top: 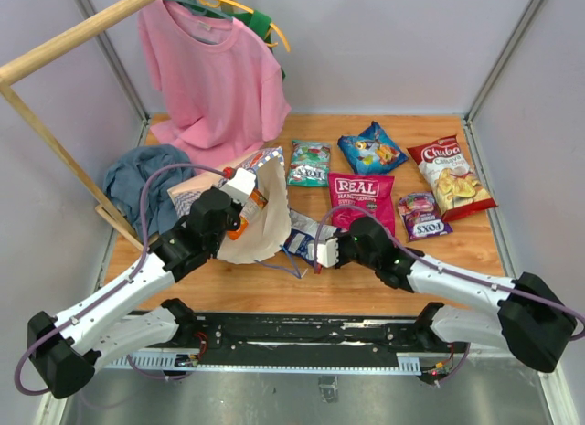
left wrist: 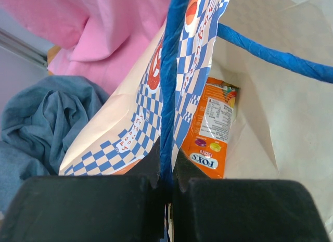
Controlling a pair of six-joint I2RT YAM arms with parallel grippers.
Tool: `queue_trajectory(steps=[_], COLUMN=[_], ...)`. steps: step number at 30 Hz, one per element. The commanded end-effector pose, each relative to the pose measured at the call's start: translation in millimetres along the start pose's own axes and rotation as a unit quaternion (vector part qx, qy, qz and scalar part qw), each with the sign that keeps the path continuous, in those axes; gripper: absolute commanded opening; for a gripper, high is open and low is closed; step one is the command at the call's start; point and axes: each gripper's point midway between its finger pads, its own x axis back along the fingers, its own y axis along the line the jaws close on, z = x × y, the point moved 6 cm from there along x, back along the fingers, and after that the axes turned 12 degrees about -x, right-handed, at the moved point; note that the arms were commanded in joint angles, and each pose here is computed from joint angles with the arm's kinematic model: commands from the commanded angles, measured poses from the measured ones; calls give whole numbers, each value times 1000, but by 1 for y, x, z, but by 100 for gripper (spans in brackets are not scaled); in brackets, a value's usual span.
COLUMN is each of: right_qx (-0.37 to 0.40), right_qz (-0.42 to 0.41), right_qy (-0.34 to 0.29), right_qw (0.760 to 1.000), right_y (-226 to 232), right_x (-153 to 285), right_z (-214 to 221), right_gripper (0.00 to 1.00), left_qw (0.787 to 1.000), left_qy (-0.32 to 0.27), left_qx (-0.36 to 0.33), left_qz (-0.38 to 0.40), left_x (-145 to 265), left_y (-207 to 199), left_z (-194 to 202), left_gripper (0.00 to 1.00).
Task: Take the snacks out of the paper bag
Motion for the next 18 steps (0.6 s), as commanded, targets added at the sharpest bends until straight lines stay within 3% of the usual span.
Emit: queue_trajectory(steps=[1,7,8,9,11,18], right_qx=[2,-33,-38,-44,-45,-9], right_qz=[3,14,10,13,20,18], right_qy=[-37,-76,-73,-67,-68,-117], right_qw=[999,996,997,997,996,993], right_y=[-4,-17,-18,-19,-18,12], right_x=[-2,16,21,25,33,32], right_z=[-15,-34,-35,-35,-33,-26], right_gripper=[1,3,19,42,96,99], left_qw=[1000,1000,1000,1000,1000,1000], left_qy=[-13,-15,-15,-15,-16,-17], left_qx=[16,18,18,17,18,19], left_qz=[-12,-16,-16,-16,-15,-13], left_x=[3,4,4,4,4,4], left_y=[7,9,9,9,9,9], left_z=[-6,-6,-6,-6,-7,-7], left_gripper=[1,1,1,1,0,1])
